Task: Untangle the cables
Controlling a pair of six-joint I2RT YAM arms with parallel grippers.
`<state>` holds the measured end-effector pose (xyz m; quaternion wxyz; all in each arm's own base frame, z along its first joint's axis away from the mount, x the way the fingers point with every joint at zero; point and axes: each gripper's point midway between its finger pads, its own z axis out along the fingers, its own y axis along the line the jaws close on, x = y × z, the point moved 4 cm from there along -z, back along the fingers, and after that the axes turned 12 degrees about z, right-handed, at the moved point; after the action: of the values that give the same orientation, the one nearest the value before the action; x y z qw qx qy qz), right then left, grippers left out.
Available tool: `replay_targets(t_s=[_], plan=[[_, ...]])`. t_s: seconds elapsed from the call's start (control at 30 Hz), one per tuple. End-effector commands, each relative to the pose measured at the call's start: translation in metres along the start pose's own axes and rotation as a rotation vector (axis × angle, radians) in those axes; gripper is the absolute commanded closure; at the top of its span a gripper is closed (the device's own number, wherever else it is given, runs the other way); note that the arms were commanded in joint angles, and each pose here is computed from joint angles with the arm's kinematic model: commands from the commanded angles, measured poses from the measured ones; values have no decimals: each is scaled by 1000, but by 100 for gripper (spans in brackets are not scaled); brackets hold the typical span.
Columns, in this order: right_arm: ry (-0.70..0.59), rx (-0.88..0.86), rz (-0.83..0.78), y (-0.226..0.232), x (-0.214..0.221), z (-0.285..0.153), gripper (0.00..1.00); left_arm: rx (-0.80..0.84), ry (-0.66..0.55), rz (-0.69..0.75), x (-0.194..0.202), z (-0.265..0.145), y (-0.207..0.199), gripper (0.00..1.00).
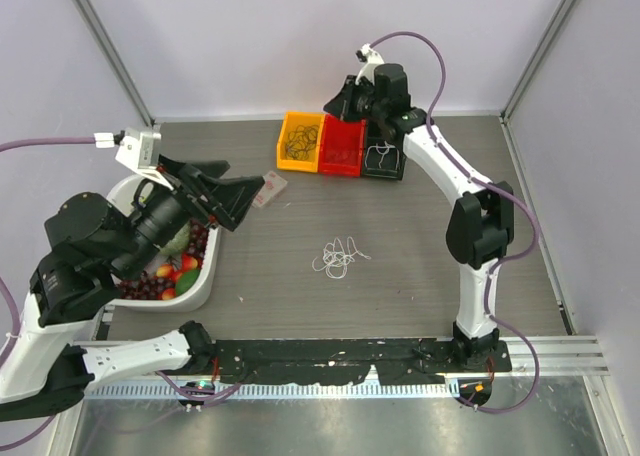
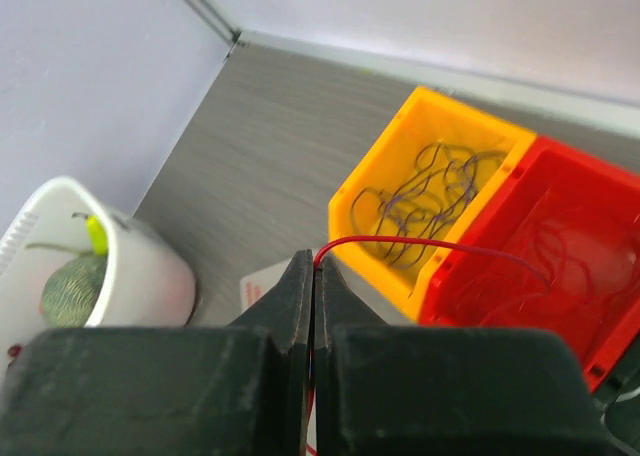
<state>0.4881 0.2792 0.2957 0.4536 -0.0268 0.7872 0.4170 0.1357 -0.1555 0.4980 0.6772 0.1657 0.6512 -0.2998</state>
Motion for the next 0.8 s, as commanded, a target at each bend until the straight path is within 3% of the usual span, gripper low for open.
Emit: replay_targets(t_s=[0.0,0.43,0.63,0.77], plan=[[-114,-64,-84,11,-47,7,99,-59,-19,76,-14,-8,12,12],[-143,-34,-115,-4,-60,31,99,-114,-39,175,-23,-16,26,5],[-95,-27,-50,-36,-25,66,99,-95,-26,199,-22,-16,24,4],[-77,101,-5,-66,1,76,99,-92,-18,204,-19,-17,25,4]])
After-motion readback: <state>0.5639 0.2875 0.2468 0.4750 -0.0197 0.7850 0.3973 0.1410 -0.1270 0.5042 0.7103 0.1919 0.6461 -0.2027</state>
